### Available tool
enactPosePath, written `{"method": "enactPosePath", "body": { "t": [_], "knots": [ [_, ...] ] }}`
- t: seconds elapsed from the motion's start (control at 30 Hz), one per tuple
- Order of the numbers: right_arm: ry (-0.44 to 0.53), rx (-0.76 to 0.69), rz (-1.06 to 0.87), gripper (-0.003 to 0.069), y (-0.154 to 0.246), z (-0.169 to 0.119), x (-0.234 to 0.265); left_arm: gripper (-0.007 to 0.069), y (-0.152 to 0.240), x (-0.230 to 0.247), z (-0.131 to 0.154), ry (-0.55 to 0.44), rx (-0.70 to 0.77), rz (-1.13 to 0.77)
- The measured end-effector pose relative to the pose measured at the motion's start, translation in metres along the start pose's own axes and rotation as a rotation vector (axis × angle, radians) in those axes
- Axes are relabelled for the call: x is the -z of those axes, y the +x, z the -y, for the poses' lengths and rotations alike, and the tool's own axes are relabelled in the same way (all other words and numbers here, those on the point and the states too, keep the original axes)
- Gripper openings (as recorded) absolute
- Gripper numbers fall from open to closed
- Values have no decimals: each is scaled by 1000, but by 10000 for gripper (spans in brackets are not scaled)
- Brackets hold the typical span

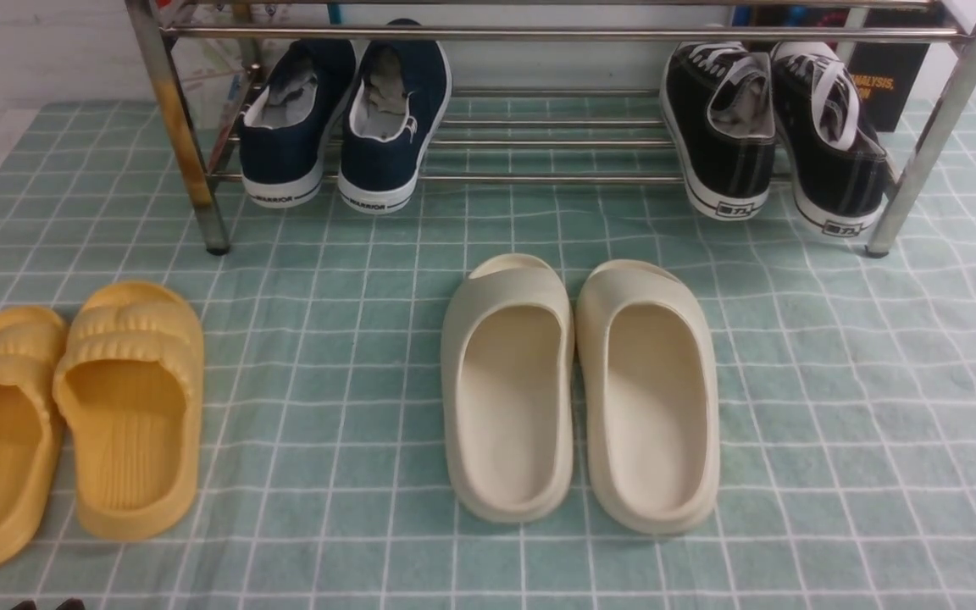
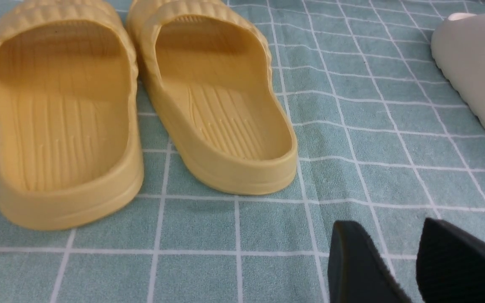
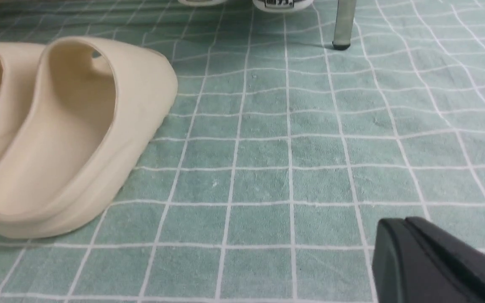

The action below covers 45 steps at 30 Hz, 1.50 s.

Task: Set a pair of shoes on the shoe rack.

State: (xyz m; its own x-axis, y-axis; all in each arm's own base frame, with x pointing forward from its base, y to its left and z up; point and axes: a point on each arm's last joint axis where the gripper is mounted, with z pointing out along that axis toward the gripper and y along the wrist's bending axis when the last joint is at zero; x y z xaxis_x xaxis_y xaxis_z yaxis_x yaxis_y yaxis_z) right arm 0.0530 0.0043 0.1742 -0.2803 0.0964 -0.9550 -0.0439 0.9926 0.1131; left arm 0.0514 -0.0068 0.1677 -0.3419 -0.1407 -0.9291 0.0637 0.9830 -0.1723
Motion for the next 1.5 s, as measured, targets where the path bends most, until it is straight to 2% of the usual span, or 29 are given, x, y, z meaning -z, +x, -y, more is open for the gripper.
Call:
{"method": "enactPosePath", "body": {
  "t": [1.5],
  "knots": [
    [0,-3,-27,59,1,0,1,238,0,0,0,0,0,0]
  ]
}}
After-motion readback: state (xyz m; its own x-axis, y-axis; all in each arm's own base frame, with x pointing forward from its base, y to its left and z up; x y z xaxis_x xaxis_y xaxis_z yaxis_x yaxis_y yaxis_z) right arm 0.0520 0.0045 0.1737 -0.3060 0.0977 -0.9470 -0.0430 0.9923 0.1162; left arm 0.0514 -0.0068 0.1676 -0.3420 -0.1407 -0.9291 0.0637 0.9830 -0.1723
